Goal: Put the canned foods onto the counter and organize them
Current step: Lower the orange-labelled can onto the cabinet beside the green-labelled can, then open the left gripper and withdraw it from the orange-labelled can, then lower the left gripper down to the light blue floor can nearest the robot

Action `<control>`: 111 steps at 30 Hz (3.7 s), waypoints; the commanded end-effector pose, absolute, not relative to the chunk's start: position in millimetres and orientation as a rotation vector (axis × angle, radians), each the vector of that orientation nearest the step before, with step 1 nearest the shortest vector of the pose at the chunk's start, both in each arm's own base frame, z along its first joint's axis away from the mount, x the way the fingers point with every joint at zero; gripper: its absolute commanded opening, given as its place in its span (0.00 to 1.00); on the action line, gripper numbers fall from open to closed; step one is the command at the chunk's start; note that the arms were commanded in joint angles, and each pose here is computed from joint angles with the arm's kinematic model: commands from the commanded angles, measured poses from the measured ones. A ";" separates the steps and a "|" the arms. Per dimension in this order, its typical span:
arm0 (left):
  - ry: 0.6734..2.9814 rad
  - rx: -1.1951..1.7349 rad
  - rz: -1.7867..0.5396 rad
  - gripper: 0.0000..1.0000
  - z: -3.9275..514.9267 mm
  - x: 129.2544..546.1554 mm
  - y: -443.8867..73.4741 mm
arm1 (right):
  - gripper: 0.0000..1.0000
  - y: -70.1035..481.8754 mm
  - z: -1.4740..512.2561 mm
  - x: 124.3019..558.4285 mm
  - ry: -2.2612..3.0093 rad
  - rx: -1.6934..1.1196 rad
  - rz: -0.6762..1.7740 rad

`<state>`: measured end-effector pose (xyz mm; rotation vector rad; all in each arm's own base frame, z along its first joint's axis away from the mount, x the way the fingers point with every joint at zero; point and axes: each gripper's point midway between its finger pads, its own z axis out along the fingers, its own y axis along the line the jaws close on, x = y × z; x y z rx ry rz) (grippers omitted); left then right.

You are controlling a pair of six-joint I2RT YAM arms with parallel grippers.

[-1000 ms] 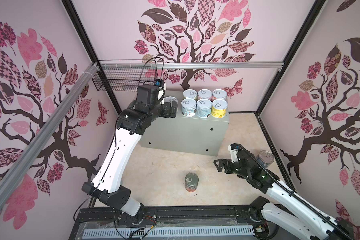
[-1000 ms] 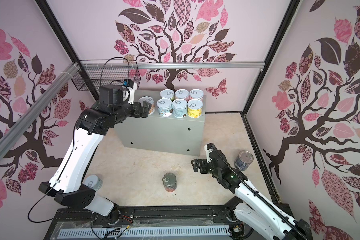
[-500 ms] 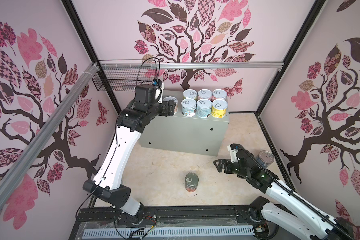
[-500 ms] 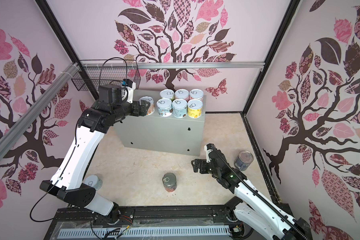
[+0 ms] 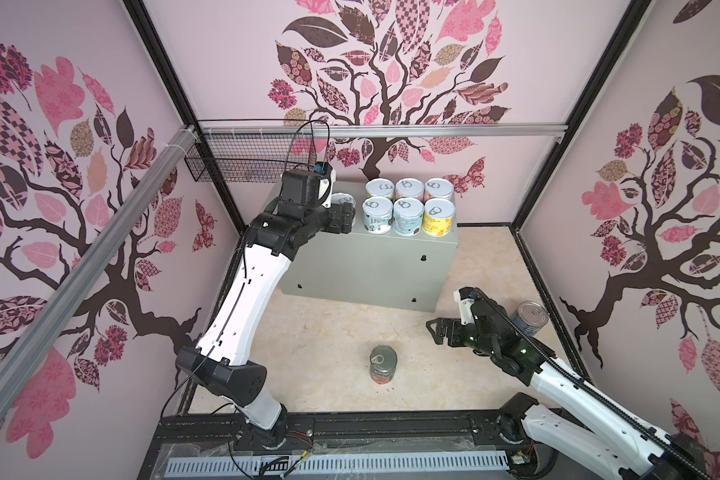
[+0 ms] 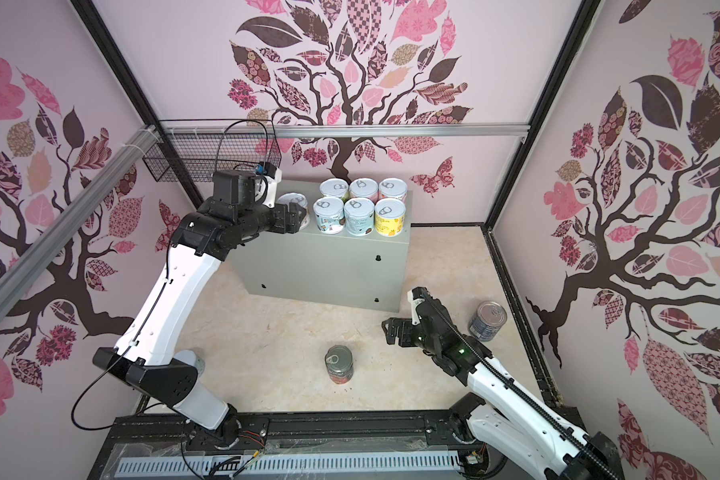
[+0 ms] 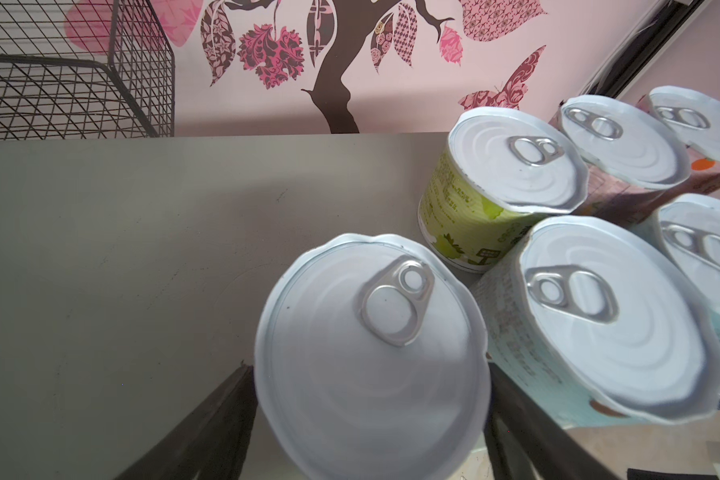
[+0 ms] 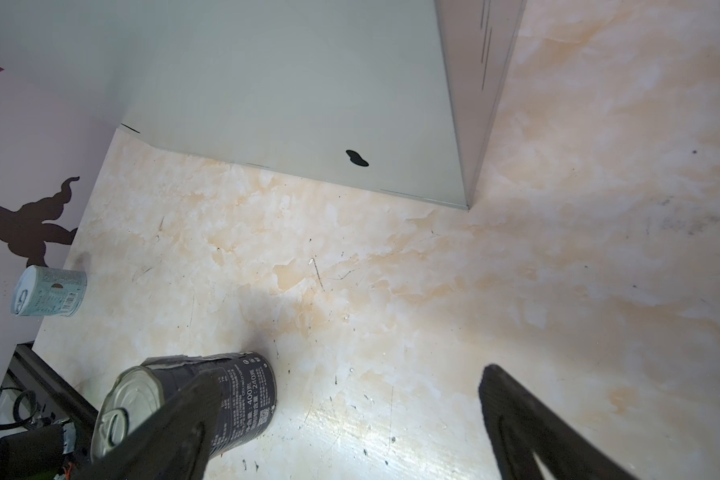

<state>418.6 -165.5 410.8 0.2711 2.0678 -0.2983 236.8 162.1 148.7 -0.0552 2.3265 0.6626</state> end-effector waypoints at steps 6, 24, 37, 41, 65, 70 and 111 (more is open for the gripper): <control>2.041 0.266 -0.259 0.64 415.4 429.5 -162.7 | 1.00 165.1 150.9 237.1 2.319 -0.080 0.666; 2.042 0.256 -0.228 0.58 405.0 469.2 -170.7 | 1.00 167.9 147.7 239.0 2.329 -0.086 0.671; 2.056 0.256 -0.230 0.58 396.0 484.7 -176.8 | 1.00 169.4 147.1 238.6 2.330 -0.093 0.679; 2.058 0.255 -0.227 0.59 395.9 483.4 -175.8 | 1.00 170.2 147.5 238.6 2.328 -0.095 0.683; 1.982 0.151 -0.197 0.95 443.6 433.2 -142.9 | 1.00 164.1 160.8 237.0 2.304 -0.059 0.678; 1.988 0.115 -0.204 0.97 446.5 409.0 -131.5 | 1.00 160.8 167.9 233.7 2.290 -0.040 0.686; 2.241 -0.911 0.246 0.98 198.0 245.8 26.2 | 1.00 165.3 96.7 206.6 2.438 0.030 0.795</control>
